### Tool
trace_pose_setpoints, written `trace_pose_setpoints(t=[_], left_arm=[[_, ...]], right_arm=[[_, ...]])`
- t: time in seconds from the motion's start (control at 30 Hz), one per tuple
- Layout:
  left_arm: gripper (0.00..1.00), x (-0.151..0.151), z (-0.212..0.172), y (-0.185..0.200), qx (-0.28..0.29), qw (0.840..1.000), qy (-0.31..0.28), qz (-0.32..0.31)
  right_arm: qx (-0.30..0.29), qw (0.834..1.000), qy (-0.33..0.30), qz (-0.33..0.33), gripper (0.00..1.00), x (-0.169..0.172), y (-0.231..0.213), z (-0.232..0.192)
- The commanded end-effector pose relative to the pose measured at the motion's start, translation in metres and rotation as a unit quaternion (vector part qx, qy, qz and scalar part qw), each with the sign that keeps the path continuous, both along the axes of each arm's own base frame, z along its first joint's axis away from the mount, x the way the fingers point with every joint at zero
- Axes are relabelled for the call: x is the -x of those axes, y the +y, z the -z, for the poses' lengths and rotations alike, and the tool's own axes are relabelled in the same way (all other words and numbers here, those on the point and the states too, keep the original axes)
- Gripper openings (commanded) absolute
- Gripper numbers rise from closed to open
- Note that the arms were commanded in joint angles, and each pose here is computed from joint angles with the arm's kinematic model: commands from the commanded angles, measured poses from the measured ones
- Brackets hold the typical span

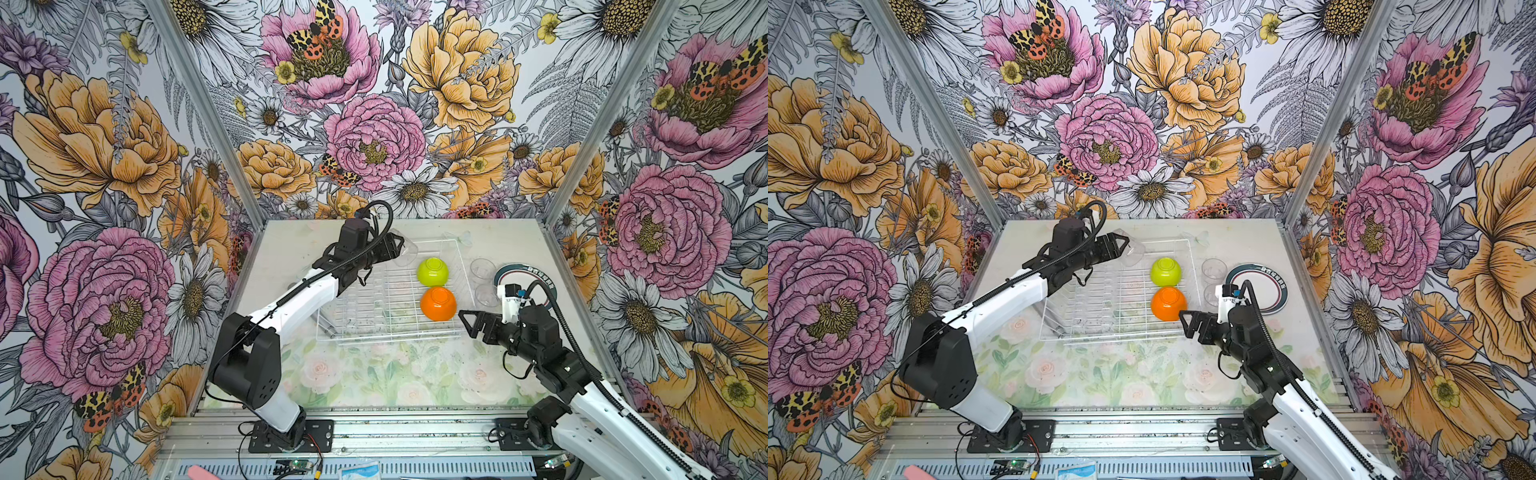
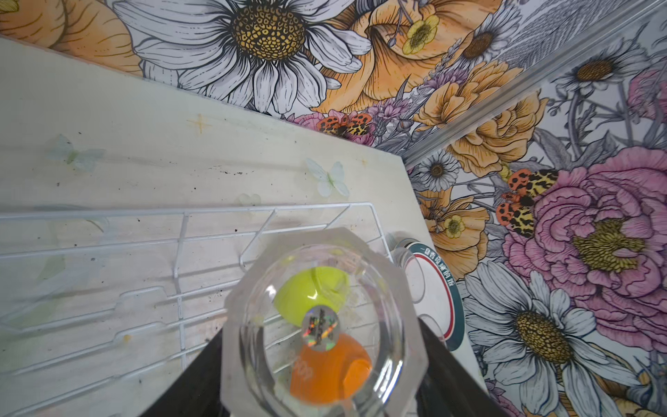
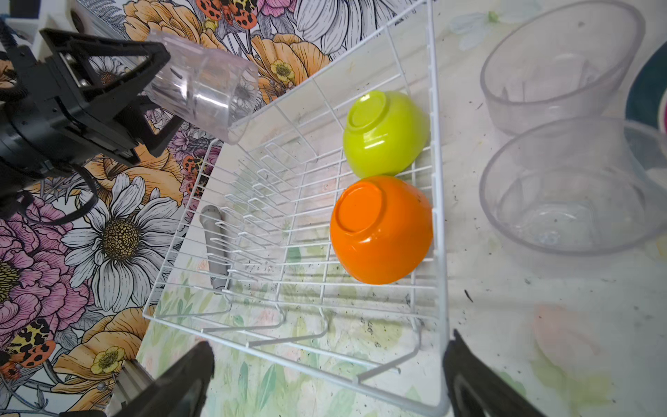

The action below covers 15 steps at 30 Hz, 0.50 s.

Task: Unload the mixed dishes from the dish rack
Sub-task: 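Move the right gripper to the held glass and close on it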

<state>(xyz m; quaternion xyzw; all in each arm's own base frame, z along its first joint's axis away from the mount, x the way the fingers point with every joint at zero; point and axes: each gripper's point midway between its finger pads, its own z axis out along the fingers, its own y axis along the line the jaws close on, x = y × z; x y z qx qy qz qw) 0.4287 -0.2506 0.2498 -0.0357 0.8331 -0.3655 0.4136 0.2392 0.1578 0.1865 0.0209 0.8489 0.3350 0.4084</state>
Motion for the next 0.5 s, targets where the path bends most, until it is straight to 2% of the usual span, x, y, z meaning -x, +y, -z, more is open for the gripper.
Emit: trace_pose_setpoints(t=[0.0, 0.3, 0.47], left_arm=[[0.54, 0.010, -0.032, -0.004, 0.106, 0.994, -0.012, 0.030], [0.53, 0.035, -0.066, 0.003, 0.191, 0.980, -0.025, 0.056], [0.53, 0.046, -0.073, 0.008, 0.239, 0.969, -0.019, 0.058]], right_arm=[[-0.003, 0.998, -0.066, -0.008, 0.99, -0.019, 0.014, -0.036], [0.015, 0.983, -0.161, -0.084, 0.93, -0.060, 0.090, -0.074], [-0.010, 0.973, -0.204, -0.106, 0.88, -0.072, 0.122, -0.102]])
